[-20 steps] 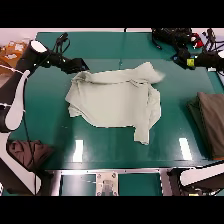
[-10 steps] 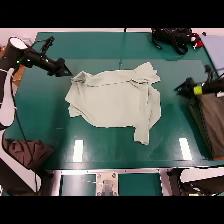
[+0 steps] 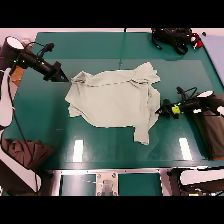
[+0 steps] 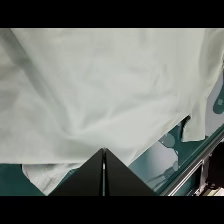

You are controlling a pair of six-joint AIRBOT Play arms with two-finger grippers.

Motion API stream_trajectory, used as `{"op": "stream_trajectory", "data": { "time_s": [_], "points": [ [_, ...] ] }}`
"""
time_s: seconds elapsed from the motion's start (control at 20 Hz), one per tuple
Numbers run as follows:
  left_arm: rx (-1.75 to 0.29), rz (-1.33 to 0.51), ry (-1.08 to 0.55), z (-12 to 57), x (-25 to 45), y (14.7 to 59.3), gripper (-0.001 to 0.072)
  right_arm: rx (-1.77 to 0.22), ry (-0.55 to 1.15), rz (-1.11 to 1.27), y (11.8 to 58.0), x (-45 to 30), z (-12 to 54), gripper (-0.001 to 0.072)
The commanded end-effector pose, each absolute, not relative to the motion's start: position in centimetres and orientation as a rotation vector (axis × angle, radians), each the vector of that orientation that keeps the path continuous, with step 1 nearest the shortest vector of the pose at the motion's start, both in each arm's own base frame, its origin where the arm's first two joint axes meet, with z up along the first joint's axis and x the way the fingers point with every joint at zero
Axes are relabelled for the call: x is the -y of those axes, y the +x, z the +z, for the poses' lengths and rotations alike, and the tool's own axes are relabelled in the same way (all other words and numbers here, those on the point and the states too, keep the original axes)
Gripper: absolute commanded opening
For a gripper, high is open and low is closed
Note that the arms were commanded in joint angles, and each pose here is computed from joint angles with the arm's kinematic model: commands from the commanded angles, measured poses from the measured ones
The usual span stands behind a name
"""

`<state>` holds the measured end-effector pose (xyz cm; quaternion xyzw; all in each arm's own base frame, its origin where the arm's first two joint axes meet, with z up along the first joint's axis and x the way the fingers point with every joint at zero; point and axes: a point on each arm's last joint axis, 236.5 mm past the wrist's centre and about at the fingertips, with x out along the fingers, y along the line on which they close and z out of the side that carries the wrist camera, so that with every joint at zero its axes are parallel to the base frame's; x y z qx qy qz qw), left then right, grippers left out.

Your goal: Fold the shirts.

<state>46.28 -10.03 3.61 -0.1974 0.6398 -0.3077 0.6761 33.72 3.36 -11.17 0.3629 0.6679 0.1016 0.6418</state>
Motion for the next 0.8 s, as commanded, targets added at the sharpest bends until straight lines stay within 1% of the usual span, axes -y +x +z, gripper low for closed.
{"op": "stream_trajectory", "data": {
  "time_s": [0.0, 0.05, 0.15, 0.3, 0.45, 0.6, 0.65, 0.7, 0.75],
  "points": [
    [-1.472, -0.624, -0.397, 4.3, 8.8, 44.6, 0.0022, -1.519, 0.74, 0.256, 34.1, -3.7, -11.3, 0.0017],
    [-1.468, -0.587, -0.366, 4.7, 8.1, 44.0, 0.0022, -1.486, 0.726, 0.232, 35.1, -2.2, -10.7, 0.0017],
    [-1.472, -0.526, -0.326, 5.3, 7.1, 42.2, 0.0023, -1.406, 0.749, 0.156, 37.0, 1.5, -9.1, 0.0016],
    [-1.47, -0.437, -0.295, 4.8, 6.0, 38.9, 0.0023, -1.317, 0.83, 0.031, 37.3, 6.2, -7.3, 0.0017],
    [-1.463, -0.346, -0.35, 2.4, 6.0, 35.8, 0.0024, -1.317, 0.897, -0.087, 36.0, 8.8, -7.7, 0.0017],
    [-1.48, -0.307, -0.456, -1.7, 7.3, 33.3, 0.0029, -1.359, 0.885, -0.134, 34.8, 9.4, -8.7, 0.0017],
    [-1.489, -0.307, -0.52, -3.0, 8.2, 32.5, 0.0287, -1.366, 0.885, -0.141, 34.5, 9.4, -8.8, 0.0017],
    [-1.488, -0.301, -0.609, -4.2, 9.3, 32.1, 0.0612, -1.371, 0.888, -0.139, 34.4, 9.3, -8.9, 0.0017],
    [-1.477, -0.291, -0.686, -5.1, 10.2, 31.9, 0.0641, -1.376, 0.89, -0.136, 34.3, 9.2, -8.9, 0.0017]
  ]
}}
